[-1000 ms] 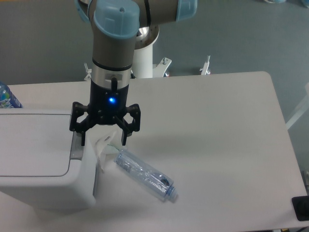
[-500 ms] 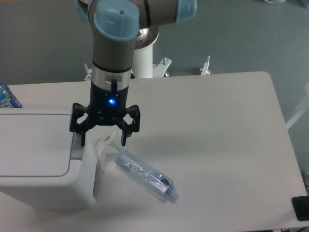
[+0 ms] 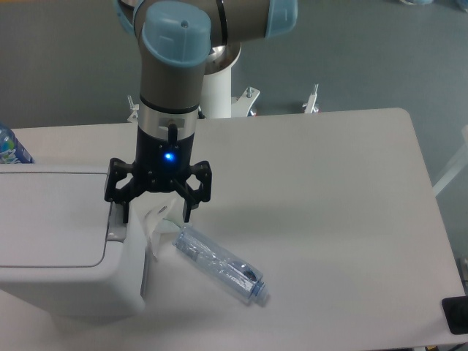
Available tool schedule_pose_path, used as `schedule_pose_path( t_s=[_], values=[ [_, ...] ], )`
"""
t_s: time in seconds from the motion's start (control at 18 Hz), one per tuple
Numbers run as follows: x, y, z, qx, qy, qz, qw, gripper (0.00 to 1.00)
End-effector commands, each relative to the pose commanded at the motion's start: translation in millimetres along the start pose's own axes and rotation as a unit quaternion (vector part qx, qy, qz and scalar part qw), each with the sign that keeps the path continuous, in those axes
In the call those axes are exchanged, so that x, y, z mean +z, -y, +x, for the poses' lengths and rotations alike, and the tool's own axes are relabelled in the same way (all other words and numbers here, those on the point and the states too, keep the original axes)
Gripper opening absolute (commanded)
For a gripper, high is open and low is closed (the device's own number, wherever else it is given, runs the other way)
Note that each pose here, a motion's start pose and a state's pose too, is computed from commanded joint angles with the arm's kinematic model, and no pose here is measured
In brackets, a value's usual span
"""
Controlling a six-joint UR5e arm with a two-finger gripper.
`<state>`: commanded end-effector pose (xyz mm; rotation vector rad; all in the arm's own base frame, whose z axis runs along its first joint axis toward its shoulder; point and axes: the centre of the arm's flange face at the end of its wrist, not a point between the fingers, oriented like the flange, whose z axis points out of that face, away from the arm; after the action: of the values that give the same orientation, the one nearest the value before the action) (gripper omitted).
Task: Open the trash can
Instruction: 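Lift the gripper to swing the trash can lid open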
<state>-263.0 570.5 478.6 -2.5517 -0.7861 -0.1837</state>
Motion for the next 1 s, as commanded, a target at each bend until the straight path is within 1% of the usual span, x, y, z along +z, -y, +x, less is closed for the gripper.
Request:
schedule_pose_path(
  t_s=[0.44, 0.5, 0.61, 0.72, 0.78, 0.89, 1.0],
  values=[
    [0, 2, 0, 0.000, -0.001, 0.001, 1.0000, 1.00],
    [-4, 5, 1, 0.003, -0.001, 0.006, 1.0000, 1.00],
    [-27, 18, 7, 0.018, 0.000, 0.031, 0.9994, 1.00],
    [-53, 36, 7, 0.045, 0.008, 0.060, 0.9971, 1.00],
    [-66, 42, 2, 0.065, 0.019, 0.073, 0.9951, 1.00],
    [-86, 48, -25, 0.092, 0.067, 0.083, 0.9900, 1.00],
    [-95, 49, -49, 0.127, 0.117, 0.076, 0.9821, 1.00]
  ],
)
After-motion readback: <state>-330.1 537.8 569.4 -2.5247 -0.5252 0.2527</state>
